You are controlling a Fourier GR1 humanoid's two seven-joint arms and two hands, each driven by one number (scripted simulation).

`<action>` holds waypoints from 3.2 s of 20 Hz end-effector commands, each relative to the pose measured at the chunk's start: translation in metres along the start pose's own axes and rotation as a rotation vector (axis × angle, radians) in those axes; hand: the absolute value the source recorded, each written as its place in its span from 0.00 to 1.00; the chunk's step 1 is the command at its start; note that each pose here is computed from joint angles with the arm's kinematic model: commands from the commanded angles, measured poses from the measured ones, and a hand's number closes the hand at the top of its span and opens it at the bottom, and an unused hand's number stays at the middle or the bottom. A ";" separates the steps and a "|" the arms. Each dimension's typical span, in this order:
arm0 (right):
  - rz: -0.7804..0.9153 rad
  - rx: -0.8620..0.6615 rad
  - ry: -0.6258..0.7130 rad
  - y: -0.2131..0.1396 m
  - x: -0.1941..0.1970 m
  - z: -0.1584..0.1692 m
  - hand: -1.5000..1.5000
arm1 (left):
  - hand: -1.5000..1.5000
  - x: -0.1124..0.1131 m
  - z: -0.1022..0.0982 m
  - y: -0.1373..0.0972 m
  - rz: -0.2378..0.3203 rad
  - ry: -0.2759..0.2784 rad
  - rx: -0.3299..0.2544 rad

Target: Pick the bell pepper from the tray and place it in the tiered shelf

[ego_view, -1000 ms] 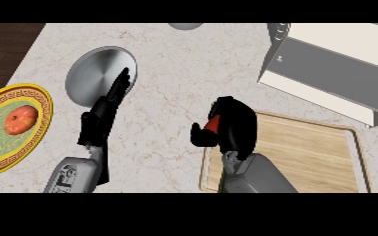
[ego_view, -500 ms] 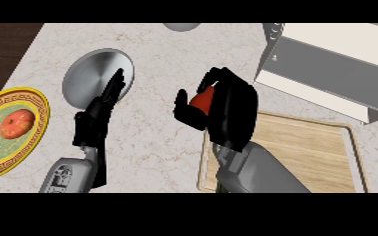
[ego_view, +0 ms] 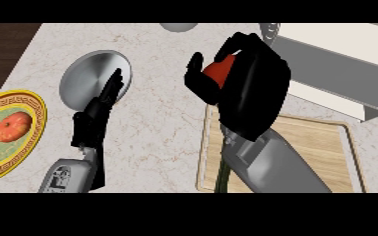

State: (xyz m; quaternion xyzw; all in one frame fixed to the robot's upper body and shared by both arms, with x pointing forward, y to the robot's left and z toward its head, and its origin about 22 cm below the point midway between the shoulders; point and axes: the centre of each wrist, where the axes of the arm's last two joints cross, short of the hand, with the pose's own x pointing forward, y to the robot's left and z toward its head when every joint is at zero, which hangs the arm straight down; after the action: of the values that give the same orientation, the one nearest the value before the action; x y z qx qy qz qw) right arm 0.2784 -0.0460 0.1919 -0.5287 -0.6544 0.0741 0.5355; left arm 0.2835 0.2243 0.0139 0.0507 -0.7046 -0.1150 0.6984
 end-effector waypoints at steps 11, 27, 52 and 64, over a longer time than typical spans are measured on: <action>0.116 -0.215 0.235 -0.062 0.020 -0.075 1.00 | 0.50 -0.006 0.009 -0.014 -0.007 -0.005 -0.006; 0.279 -0.357 0.183 -0.088 -0.020 -0.145 1.00 | 0.50 -0.003 -0.001 0.001 0.001 0.000 0.009; 0.036 -0.469 0.110 -0.051 -0.111 -0.222 1.00 | 0.50 0.007 0.001 0.001 -0.002 0.000 -0.018; 0.282 -0.552 0.343 -0.051 -0.176 -0.222 0.00 | 0.50 0.016 0.001 -0.010 0.007 -0.015 -0.009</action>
State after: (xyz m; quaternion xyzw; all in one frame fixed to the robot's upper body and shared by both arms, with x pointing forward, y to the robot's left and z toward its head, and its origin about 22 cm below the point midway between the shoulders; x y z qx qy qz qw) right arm 0.3964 -0.2907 0.2197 -0.7242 -0.5094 -0.1025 0.4533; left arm 0.2853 0.2191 0.0205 0.0492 -0.7075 -0.1153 0.6955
